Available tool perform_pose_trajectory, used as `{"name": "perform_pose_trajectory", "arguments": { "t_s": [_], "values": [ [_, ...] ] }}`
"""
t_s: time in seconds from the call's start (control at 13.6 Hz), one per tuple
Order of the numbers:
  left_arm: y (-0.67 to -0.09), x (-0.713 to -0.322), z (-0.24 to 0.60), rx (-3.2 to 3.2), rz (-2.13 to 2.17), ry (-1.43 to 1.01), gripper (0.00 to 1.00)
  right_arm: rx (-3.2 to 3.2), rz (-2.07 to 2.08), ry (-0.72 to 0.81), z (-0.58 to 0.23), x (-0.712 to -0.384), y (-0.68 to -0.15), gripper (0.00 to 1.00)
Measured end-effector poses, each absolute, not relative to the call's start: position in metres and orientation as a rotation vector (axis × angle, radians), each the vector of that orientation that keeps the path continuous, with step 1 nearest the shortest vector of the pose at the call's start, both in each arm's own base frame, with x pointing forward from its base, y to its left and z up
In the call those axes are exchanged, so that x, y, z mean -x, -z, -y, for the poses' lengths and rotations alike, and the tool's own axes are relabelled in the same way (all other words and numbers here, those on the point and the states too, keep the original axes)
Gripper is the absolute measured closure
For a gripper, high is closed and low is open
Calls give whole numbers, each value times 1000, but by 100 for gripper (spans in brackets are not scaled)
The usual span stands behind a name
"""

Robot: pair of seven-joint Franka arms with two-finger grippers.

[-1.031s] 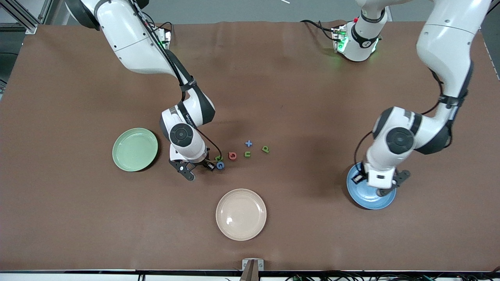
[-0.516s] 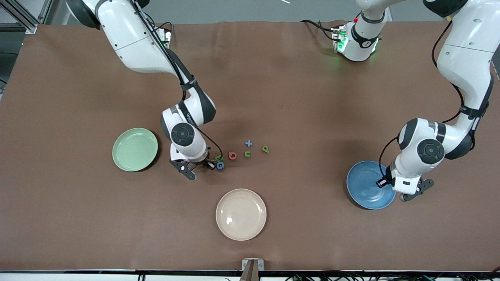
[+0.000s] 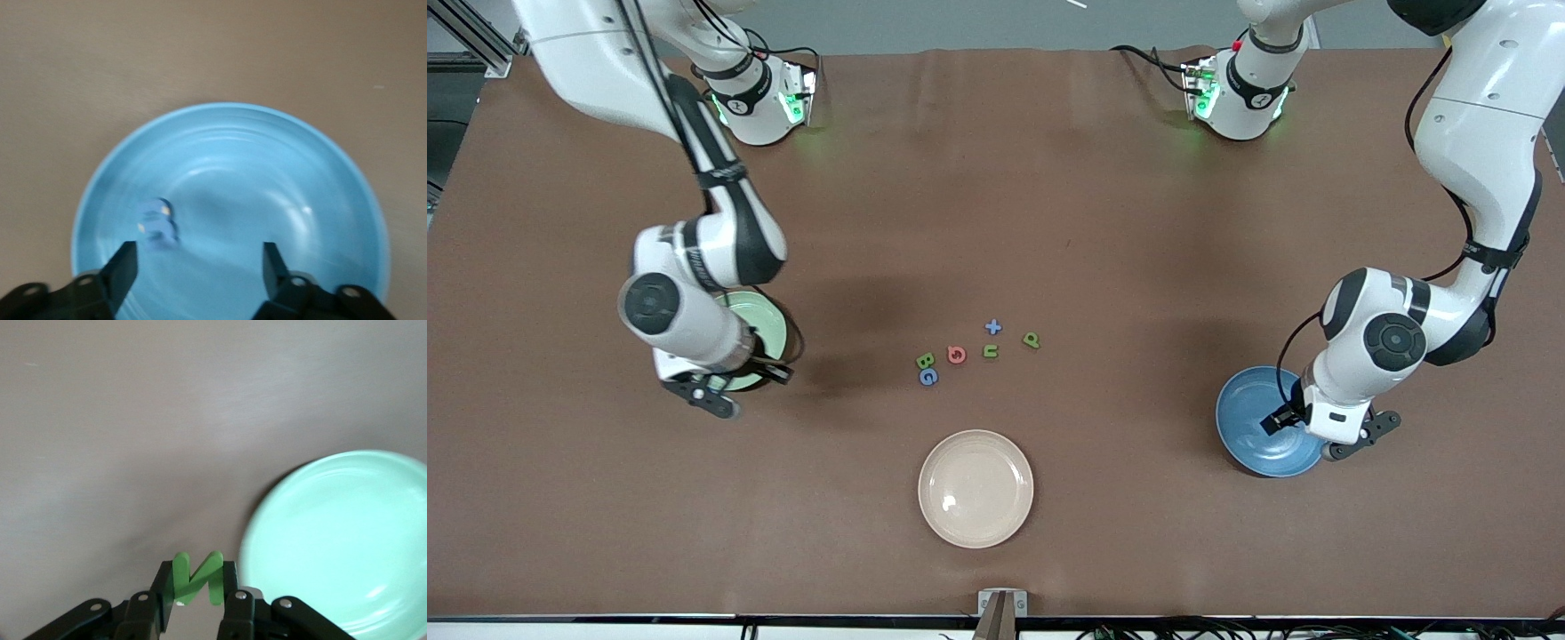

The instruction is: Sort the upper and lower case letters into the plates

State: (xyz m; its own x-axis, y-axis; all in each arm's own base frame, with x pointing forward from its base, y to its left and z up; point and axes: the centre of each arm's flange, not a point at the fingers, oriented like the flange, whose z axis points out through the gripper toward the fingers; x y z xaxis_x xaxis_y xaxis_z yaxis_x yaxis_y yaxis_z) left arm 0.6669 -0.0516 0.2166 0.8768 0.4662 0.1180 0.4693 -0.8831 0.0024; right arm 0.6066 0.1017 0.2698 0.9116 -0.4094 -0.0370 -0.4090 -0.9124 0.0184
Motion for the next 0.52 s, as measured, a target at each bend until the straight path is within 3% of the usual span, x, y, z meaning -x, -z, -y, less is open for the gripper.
{"name": "perform_pose_trajectory", "arguments": {
  "t_s": [0.07,0.29,0.52],
  "values": [
    [-223,-665,64,3016,758,160,1,-3064,627,87,-80,-597,-266,67],
    [-245,-654,115,3021,786,105,0,-3054,598,177,-45,-565,-243,67],
    [-258,-634,183,3026,905,69,0,-3055,600,166,-38,-537,-210,67]
  ]
}}
